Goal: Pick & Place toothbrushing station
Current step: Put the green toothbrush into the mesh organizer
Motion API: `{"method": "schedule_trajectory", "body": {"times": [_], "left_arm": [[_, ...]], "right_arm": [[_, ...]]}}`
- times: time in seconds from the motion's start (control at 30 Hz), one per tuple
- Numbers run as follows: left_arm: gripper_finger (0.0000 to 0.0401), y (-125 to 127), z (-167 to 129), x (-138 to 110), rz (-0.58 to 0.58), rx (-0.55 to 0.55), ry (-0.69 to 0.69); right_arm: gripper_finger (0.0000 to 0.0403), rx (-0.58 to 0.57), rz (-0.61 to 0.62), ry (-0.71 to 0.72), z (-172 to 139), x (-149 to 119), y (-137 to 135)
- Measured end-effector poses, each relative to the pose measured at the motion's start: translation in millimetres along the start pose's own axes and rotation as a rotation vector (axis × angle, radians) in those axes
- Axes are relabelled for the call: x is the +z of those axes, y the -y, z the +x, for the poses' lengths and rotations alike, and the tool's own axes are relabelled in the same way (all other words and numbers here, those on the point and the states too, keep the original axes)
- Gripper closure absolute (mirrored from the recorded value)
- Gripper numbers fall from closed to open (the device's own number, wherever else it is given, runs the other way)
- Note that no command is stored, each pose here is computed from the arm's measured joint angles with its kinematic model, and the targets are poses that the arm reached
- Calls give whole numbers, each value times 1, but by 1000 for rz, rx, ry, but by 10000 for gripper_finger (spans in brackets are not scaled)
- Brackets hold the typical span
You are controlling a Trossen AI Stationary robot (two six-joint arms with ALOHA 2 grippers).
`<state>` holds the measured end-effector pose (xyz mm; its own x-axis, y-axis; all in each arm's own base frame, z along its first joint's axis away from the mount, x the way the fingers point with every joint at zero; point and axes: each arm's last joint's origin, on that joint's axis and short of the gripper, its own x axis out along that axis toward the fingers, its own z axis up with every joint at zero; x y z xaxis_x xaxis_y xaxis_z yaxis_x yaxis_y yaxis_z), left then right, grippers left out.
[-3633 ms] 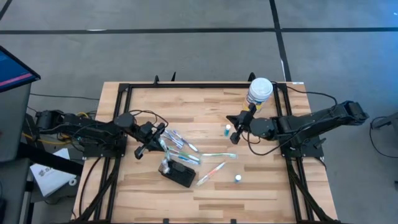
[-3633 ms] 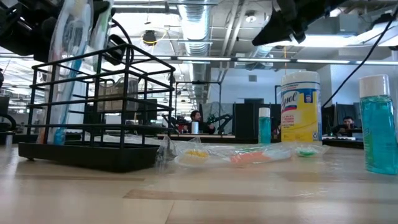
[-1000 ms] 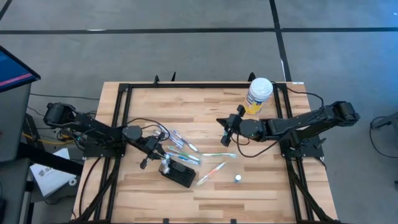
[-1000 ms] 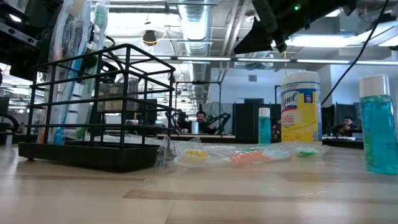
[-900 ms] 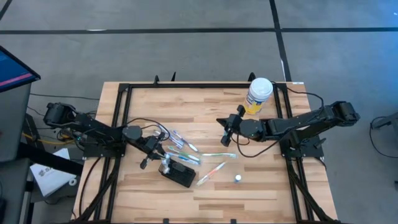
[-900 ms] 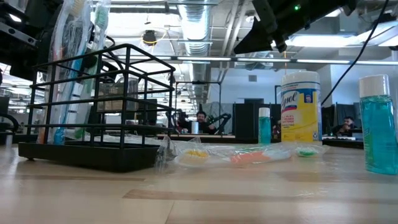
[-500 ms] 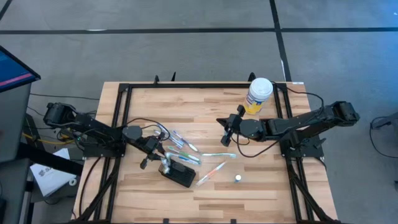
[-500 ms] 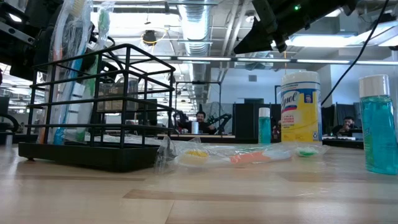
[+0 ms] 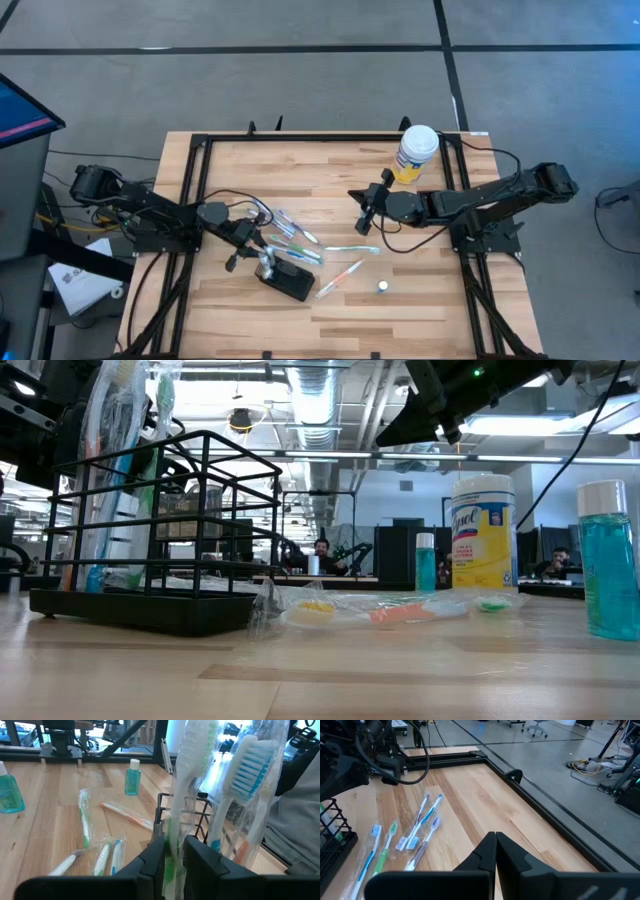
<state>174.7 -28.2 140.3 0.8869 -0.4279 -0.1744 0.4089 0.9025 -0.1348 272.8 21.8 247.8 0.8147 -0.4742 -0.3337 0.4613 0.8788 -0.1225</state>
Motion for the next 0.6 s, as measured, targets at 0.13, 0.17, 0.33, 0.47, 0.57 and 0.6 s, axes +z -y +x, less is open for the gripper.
{"method": "schedule_trajectory", "body": {"times": [0.13, 0.17, 0.33, 0.47, 0.57, 0.6], "left_arm": [[322, 0, 0, 0, 0, 0, 0], [316, 0, 0, 0, 0, 0, 0], [278, 0, 0, 0, 0, 1, 1], [257, 0, 0, 1, 1, 1, 4], [252, 0, -1, 3, 11, 0, 20], [251, 1, -1, 3, 23, 1, 22]], "right_arm": [[403, 0, -1, -1, 0, 0, 0], [403, 0, -1, -1, 0, 0, 0], [403, 0, -1, -1, 0, 0, 0], [403, 0, -1, -1, 0, 0, 0], [403, 0, -1, -1, 0, 0, 0], [403, 0, -1, -1, 0, 0, 0]]}}
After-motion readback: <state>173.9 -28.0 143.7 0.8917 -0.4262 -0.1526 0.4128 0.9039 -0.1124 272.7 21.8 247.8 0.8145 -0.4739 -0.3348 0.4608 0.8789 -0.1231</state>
